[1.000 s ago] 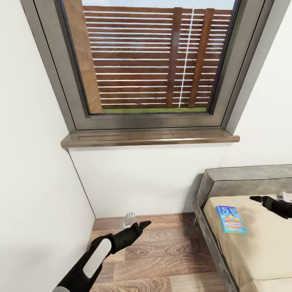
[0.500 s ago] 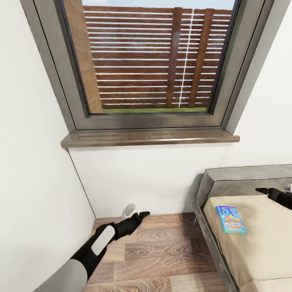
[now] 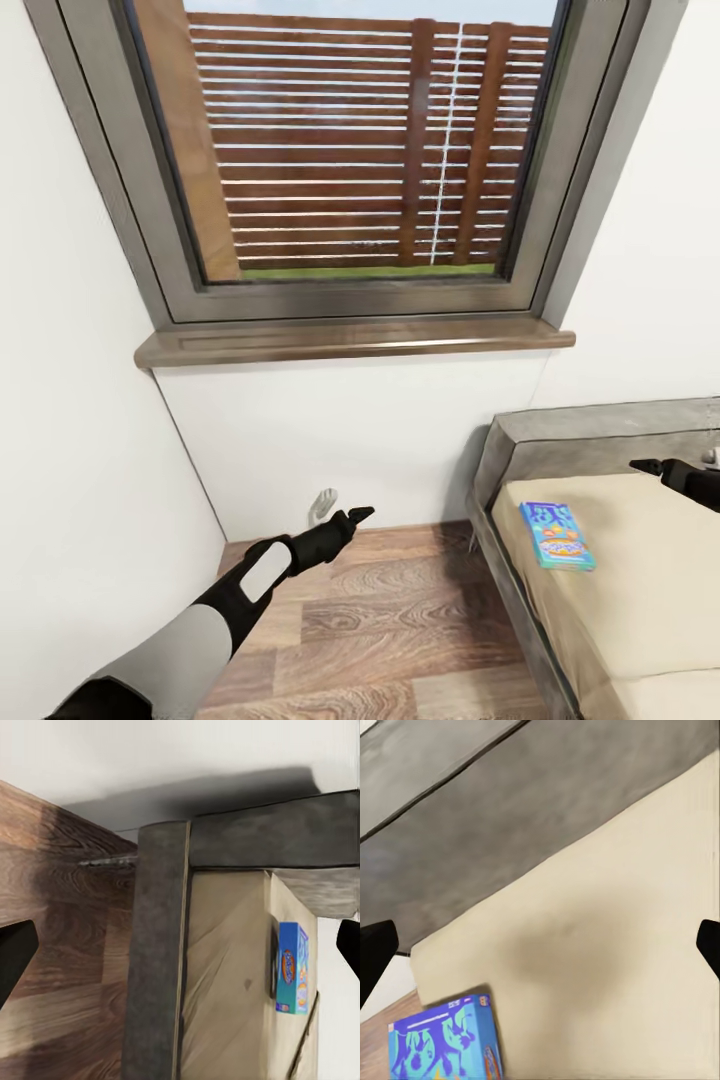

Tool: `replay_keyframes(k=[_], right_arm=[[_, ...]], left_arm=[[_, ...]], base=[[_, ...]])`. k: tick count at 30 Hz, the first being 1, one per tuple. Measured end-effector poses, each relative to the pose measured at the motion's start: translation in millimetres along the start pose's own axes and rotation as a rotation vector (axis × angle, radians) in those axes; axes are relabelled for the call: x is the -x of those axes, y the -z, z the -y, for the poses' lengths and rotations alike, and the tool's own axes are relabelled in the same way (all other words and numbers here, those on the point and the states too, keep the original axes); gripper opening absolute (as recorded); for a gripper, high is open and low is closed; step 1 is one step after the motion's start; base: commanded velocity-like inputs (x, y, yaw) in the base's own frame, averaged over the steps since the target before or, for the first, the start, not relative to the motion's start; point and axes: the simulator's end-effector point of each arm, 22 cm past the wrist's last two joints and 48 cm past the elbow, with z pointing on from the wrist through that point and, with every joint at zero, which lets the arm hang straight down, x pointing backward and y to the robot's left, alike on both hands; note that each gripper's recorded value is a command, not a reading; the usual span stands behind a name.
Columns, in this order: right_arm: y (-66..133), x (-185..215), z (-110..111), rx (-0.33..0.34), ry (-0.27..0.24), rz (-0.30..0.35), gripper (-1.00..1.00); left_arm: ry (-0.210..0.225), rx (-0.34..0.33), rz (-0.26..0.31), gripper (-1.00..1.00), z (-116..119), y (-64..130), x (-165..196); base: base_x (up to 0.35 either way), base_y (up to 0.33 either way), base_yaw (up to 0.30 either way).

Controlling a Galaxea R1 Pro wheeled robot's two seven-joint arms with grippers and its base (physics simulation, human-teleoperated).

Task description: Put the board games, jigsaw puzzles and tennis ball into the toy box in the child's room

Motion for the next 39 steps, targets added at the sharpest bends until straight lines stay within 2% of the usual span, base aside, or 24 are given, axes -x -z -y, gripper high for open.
replay_keyframes(k=[11, 24, 32, 39], right_arm=[[1.2, -0.7, -1.8, 0.000, 0.001, -0.005, 1.00], [2.7, 1.6, -4.6, 0.003, 0.005, -0.002, 1.00], [5.4, 7.4, -8.3, 0.007, 0.015, 0.011, 1.00], [11.8, 21.5, -19.9, 0.025, 0.033, 0.047, 1.00]], left_arm=[[-0.004, -0.008, 0.021, 1.00, 1.0, -1.8, 3.4], [-0.009, 0.013, 0.037, 1.00, -9.4, 1.4, 8.4], [0.006, 0.019, 0.046, 1.00, -13.0, 2.7, 10.7], [0.013, 0.011, 0.048, 1.00, -12.3, 3.4, 11.5]], base=[[0.000, 0.000, -0.232], [0.000, 0.000, -0.264], [0.000, 0.000, -0.273], [0.000, 0.000, -0.169]])
